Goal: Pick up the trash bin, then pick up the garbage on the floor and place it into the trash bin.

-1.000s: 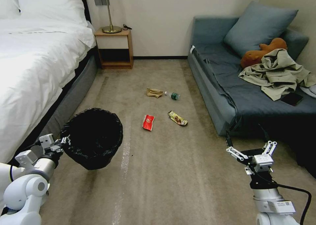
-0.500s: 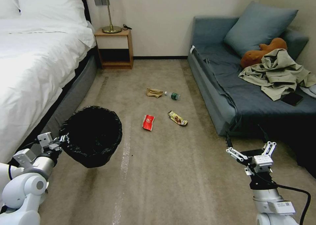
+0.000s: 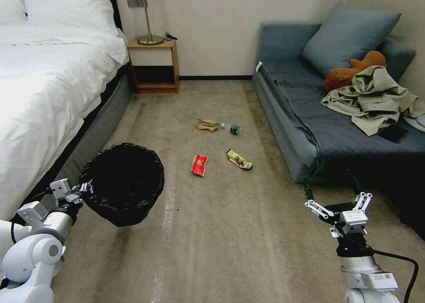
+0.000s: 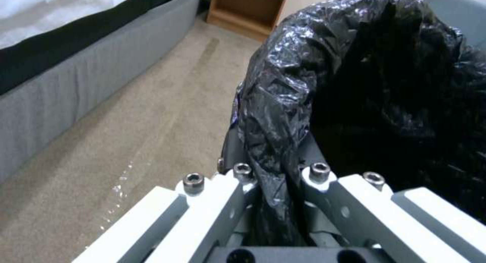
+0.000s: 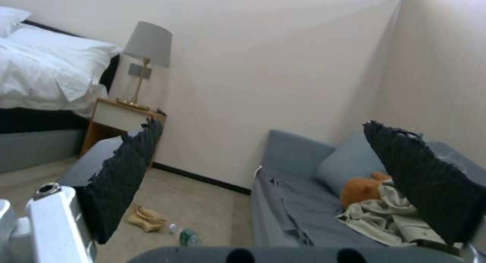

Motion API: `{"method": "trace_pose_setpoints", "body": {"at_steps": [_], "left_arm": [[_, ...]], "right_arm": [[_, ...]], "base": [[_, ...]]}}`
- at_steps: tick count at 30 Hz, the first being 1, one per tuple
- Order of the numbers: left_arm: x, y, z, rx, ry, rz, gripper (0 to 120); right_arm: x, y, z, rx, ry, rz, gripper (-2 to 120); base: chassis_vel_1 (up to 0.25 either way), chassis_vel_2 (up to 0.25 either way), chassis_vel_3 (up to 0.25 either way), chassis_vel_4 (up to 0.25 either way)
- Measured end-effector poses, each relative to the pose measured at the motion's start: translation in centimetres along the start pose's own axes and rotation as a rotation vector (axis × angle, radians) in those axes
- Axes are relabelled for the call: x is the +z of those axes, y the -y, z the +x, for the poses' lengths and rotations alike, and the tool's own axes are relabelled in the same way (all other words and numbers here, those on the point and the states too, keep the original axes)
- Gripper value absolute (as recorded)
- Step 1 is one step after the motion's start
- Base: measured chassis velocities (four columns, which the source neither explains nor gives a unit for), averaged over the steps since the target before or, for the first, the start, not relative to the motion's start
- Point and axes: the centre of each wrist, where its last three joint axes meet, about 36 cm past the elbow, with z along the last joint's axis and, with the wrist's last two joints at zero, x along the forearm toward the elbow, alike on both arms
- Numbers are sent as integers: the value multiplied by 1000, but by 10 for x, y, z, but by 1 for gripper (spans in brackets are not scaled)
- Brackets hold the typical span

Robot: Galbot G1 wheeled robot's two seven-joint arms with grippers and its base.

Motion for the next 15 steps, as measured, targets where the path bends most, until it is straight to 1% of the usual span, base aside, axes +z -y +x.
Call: {"method": "trace_pose_setpoints", "body": {"at_steps": [2,5,15], "left_arm": [[0,0,0,0,2,1,3],[-1,-1,0,0,5,3,3],[-2,0,-1,3,11,8,3]], "right_arm": [[0,0,0,1,-1,0,100],[1,0,0,2,-3,-1,100],[3,0,-1,8,-3,-9,100]], "base": [[0,0,0,0],[-56,41,70,-55],[-107,86,101,-96]]}}
